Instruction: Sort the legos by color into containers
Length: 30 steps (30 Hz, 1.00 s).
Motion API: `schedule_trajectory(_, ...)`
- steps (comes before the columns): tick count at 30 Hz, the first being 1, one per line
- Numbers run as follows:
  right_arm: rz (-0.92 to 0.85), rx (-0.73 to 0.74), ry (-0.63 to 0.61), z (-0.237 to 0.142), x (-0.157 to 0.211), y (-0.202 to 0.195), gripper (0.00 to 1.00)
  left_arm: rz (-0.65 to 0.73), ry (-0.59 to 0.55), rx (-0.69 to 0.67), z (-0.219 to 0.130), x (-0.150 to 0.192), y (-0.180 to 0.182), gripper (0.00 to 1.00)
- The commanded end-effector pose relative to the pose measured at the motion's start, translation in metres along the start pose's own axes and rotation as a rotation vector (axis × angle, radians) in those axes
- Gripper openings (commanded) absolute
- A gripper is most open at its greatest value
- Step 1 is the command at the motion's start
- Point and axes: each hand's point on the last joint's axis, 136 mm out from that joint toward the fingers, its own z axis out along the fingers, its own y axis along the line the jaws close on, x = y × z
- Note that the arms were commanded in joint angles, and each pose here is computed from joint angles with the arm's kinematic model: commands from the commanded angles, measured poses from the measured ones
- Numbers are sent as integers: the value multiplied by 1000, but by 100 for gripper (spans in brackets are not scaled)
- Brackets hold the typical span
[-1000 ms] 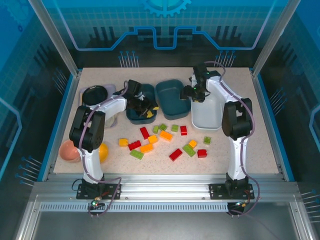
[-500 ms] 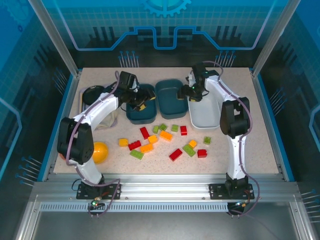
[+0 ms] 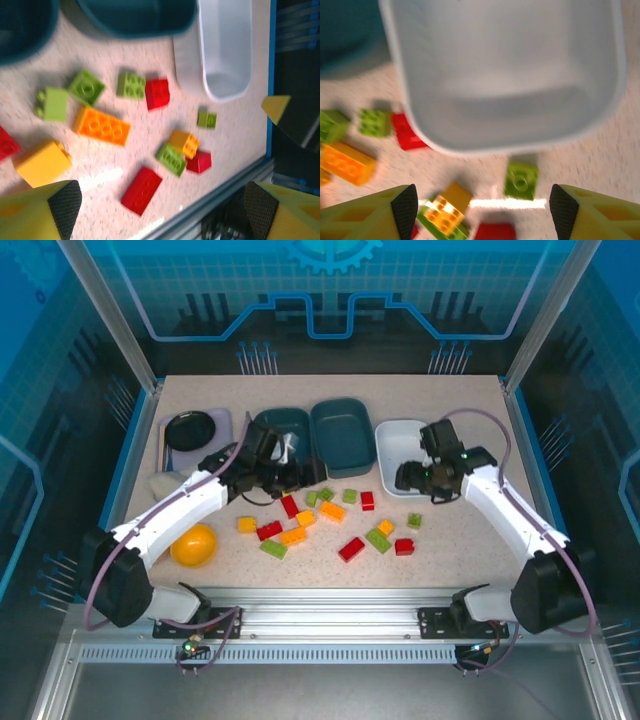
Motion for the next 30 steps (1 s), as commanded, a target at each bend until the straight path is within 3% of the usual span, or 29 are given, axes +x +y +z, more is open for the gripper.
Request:
schedule_trajectory(1, 67, 30, 50, 20, 32, -14, 73, 73, 15, 19, 5, 18, -3, 89)
schedule_trajectory(6, 88, 26, 108, 51, 58, -20, 73, 88, 35, 38, 17, 35, -6, 89)
schedule_trajectory(15, 101, 77, 148, 82, 58, -26, 66, 85, 40, 41, 21, 43, -10, 89)
schedule_trajectory(19, 98, 99, 163, 90, 57, -29, 57, 84, 34, 38, 19, 44, -9, 88)
schedule_trajectory(24, 95, 132, 176, 92, 59, -34, 37, 83, 28, 39, 17, 45, -9, 88)
schedule_trajectory(27, 75, 150, 161, 81, 62, -36, 27, 84, 19, 51, 15, 43, -13, 88)
schedule_trajectory(30, 41, 144, 128, 57, 64, -30, 24, 91, -5, 79, 7, 37, -24, 88)
